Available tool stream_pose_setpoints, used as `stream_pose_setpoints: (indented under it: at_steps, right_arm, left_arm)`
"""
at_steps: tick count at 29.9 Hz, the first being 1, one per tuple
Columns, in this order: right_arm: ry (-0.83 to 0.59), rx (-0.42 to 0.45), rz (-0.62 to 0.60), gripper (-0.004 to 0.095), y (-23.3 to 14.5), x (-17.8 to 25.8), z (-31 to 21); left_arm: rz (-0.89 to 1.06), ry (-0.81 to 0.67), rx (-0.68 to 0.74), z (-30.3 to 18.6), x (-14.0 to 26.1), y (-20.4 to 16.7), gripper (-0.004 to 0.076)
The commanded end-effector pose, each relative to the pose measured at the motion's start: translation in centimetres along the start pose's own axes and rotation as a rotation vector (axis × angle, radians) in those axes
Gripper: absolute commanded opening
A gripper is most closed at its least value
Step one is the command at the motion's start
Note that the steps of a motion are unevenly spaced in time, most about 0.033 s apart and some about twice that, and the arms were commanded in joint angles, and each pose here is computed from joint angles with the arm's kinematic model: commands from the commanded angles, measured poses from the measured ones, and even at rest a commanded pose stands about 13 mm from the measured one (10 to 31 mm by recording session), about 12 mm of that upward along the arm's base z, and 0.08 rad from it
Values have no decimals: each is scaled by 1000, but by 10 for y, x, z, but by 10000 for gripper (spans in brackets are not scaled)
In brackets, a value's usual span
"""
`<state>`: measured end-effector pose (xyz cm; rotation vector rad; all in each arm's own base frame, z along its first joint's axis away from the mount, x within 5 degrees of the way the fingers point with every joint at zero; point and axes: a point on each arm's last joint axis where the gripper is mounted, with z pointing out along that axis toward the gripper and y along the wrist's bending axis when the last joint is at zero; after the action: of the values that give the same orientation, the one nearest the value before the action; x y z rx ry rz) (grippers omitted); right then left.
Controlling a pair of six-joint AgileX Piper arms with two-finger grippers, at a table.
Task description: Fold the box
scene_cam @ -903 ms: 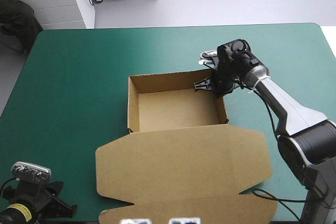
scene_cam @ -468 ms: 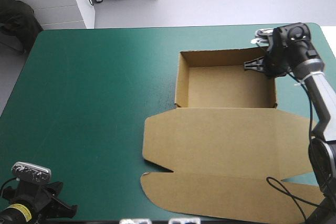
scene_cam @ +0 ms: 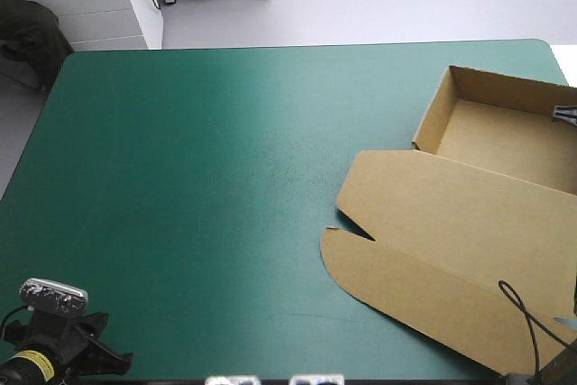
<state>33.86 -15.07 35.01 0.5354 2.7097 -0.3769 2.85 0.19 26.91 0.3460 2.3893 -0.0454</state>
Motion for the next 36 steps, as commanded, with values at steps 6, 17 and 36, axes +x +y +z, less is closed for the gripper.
stream_pose_setpoints:
  at_steps: [6, 17, 36]
  right_arm:
    - [13, 29, 119, 85, -41, 1, 4]
    - [17, 15, 119, 367, -40, 0, 7]
    - [-375, -264, 77, 148, -27, 58, -152]
  left_arm:
    - [-10, -63, 7, -4, -10, 0, -8]
    - [-2, -65, 4, -4, -10, 0, -8]
    - [1, -67, 3, -4, -10, 0, -8]
